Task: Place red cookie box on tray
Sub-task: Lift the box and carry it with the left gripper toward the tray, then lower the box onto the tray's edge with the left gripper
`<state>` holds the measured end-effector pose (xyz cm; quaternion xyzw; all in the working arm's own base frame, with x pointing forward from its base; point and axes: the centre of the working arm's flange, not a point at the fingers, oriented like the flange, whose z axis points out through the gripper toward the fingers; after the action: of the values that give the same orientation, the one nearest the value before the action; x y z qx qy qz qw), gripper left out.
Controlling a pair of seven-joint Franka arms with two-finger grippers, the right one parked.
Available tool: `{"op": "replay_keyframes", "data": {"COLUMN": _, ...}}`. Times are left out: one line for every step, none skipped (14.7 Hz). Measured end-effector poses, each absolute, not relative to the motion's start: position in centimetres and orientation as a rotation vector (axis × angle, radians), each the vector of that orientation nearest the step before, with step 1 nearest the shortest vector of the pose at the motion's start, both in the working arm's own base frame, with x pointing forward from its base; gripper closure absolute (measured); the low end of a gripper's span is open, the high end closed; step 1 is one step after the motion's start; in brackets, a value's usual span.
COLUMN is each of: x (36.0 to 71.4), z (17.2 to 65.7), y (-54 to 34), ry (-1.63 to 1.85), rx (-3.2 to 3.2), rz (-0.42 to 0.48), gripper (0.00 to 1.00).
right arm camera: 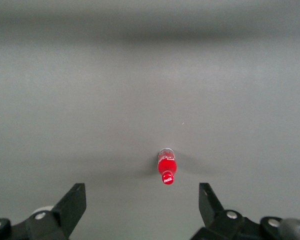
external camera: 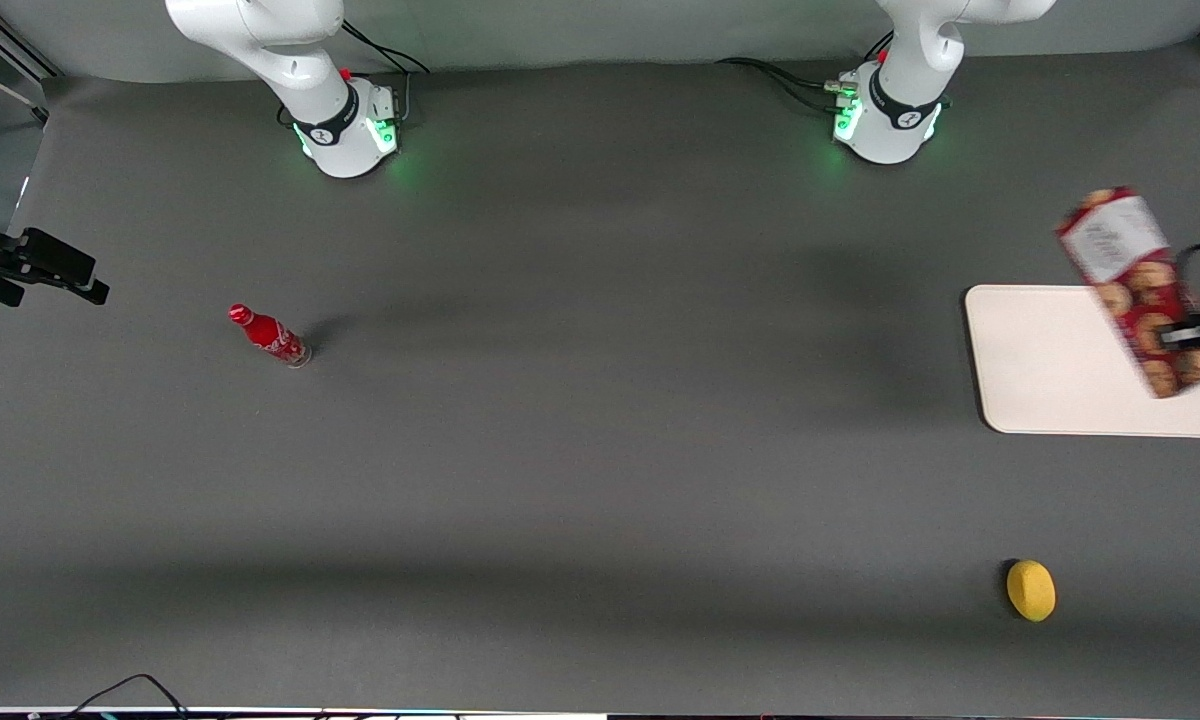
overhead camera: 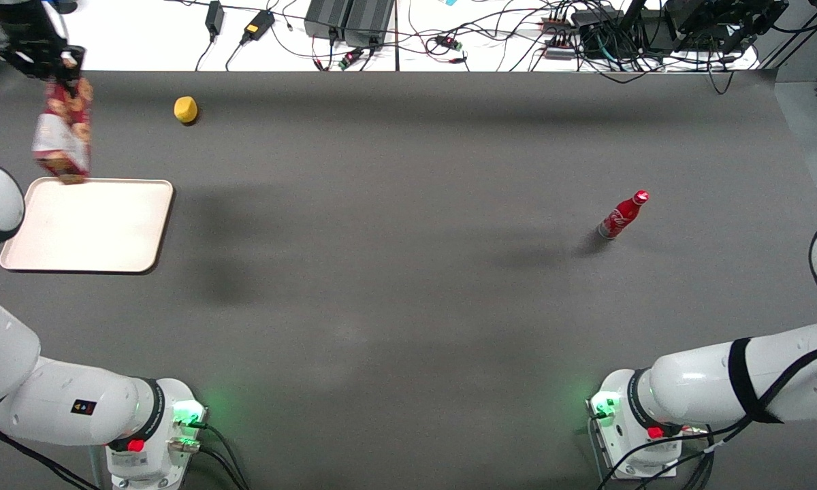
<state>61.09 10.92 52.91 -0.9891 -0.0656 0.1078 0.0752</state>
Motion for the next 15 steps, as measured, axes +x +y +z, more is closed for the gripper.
{"op": "replay_keyframes", "data": {"x": 61.5, "z": 52.6, "y": 13.3, "ry": -0.102, "rx": -2.958, "rz": 0.334, "gripper": 0.8}}
{"op": "replay_keyframes", "data": {"x": 62.2, "z": 51.8, "y": 15.5, "ry": -0.006, "rx": -2.943, "rz": 0.349, "gripper": 0.8}}
{"op": "replay_keyframes", "data": {"x": 63.1, "z": 50.3, "y": 17.6, "ry": 0.081, "rx": -2.92, "rz": 0.354, "gripper": 0.8}}
{"op": "replay_keyframes", "data": {"x": 64.1, "z": 48.2, "y": 19.6, "ry": 0.159, "rx": -2.889, "rz": 0.353, "gripper": 0.8}}
{"op": "replay_keyframes", "data": {"x": 65.0, "z": 45.7, "y": 21.3, "ry": 0.214, "rx": -2.86, "rz": 0.361, "gripper": 0.8}}
{"op": "replay_keyframes", "data": {"x": 65.6, "z": 43.0, "y": 23.1, "ry": 0.243, "rx": -2.838, "rz": 0.38, "gripper": 0.8}}
{"op": "replay_keyframes", "data": {"x": 65.8, "z": 40.4, "y": 25.0, "ry": 0.27, "rx": -2.828, "rz": 0.401, "gripper": 0.8}}
{"op": "replay_keyframes", "data": {"x": 65.7, "z": 37.9, "y": 27.0, "ry": 0.298, "rx": -2.83, "rz": 0.414, "gripper": 0.8}}
{"op": "replay_keyframes", "data": {"x": 65.3, "z": 35.7, "y": 29.1, "ry": 0.305, "rx": -2.838, "rz": 0.418, "gripper": 0.8}}
{"op": "replay_keyframes", "data": {"x": 64.6, "z": 33.7, "y": 31.2, "ry": 0.294, "rx": -2.853, "rz": 0.415, "gripper": 0.8}}
{"op": "replay_keyframes", "data": {"x": 63.4, "z": 31.8, "y": 33.1, "ry": 0.278, "rx": -2.866, "rz": 0.417, "gripper": 0.8}}
{"op": "replay_keyframes", "data": {"x": 62.1, "z": 30.2, "y": 34.8, "ry": 0.268, "rx": -2.877, "rz": 0.409, "gripper": 0.8}}
{"op": "replay_keyframes", "data": {"x": 60.9, "z": 28.7, "y": 36.0, "ry": 0.249, "rx": -2.893, "rz": 0.384, "gripper": 0.8}}
{"op": "replay_keyframes", "data": {"x": 59.9, "z": 27.1, "y": 36.8, "ry": 0.228, "rx": -2.913, "rz": 0.359, "gripper": 0.8}}
{"op": "replay_keyframes", "data": {"x": 59.1, "z": 25.5, "y": 37.1, "ry": 0.207, "rx": -2.933, "rz": 0.343, "gripper": 0.8}}
